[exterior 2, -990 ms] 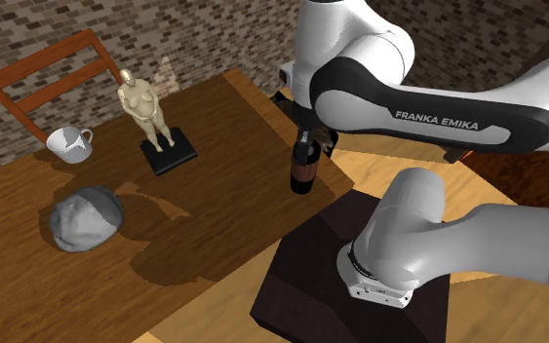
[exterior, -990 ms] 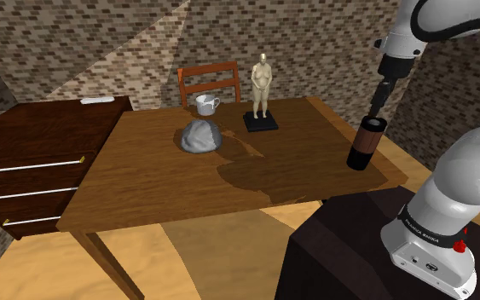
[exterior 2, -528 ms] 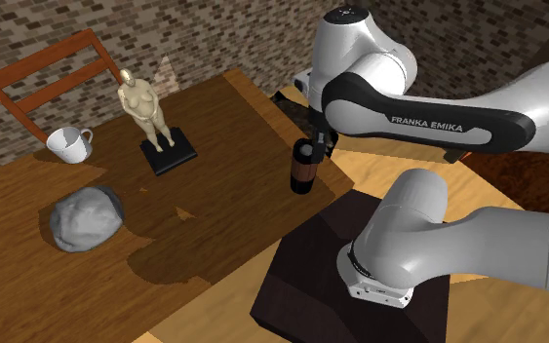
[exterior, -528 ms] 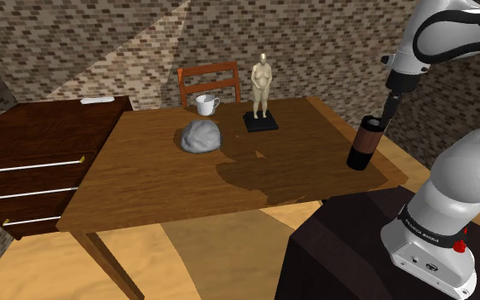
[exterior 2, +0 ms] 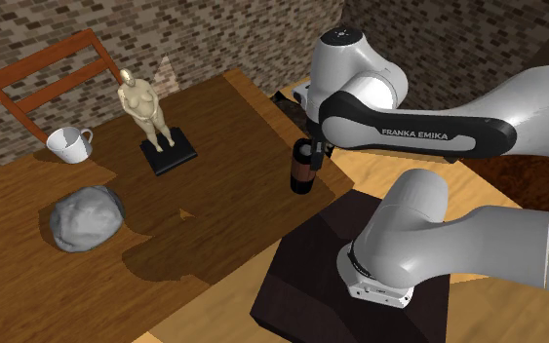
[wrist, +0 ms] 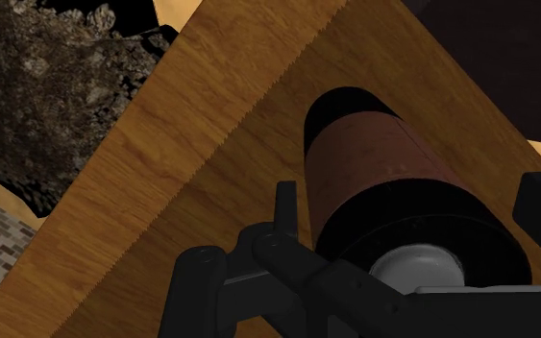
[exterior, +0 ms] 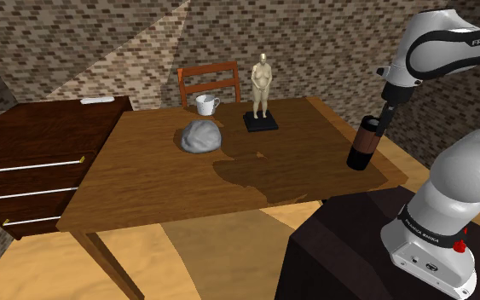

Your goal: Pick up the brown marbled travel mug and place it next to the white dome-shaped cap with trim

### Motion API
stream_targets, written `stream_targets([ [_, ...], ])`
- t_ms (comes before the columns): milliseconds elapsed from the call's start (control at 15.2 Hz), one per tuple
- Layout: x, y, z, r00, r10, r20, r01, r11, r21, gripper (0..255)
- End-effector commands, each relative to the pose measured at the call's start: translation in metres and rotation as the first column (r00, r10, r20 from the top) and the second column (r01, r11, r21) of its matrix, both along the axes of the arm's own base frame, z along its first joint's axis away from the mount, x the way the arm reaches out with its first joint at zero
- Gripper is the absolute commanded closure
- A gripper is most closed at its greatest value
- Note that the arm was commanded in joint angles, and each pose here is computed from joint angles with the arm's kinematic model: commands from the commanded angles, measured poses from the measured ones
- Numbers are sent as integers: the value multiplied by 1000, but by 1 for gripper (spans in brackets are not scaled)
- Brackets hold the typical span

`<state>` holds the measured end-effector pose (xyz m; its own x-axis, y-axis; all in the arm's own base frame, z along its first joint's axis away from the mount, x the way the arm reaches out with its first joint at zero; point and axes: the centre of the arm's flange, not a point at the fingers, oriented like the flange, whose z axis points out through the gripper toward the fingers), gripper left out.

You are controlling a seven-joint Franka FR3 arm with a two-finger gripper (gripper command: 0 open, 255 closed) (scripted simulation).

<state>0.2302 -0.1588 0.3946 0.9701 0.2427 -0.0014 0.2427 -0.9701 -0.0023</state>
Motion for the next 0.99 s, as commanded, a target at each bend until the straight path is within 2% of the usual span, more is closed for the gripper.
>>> stream_targets([
  [0,0,0,-1,1000,0,0,0,1000,0,0],
  [264,0,0,-1,1000,0,0,0,1000,0,0],
  [330,0,0,-1,1000,0,0,0,1000,0,255],
  [924,0,0,-1,1000,0,0,0,1000,0,255],
])
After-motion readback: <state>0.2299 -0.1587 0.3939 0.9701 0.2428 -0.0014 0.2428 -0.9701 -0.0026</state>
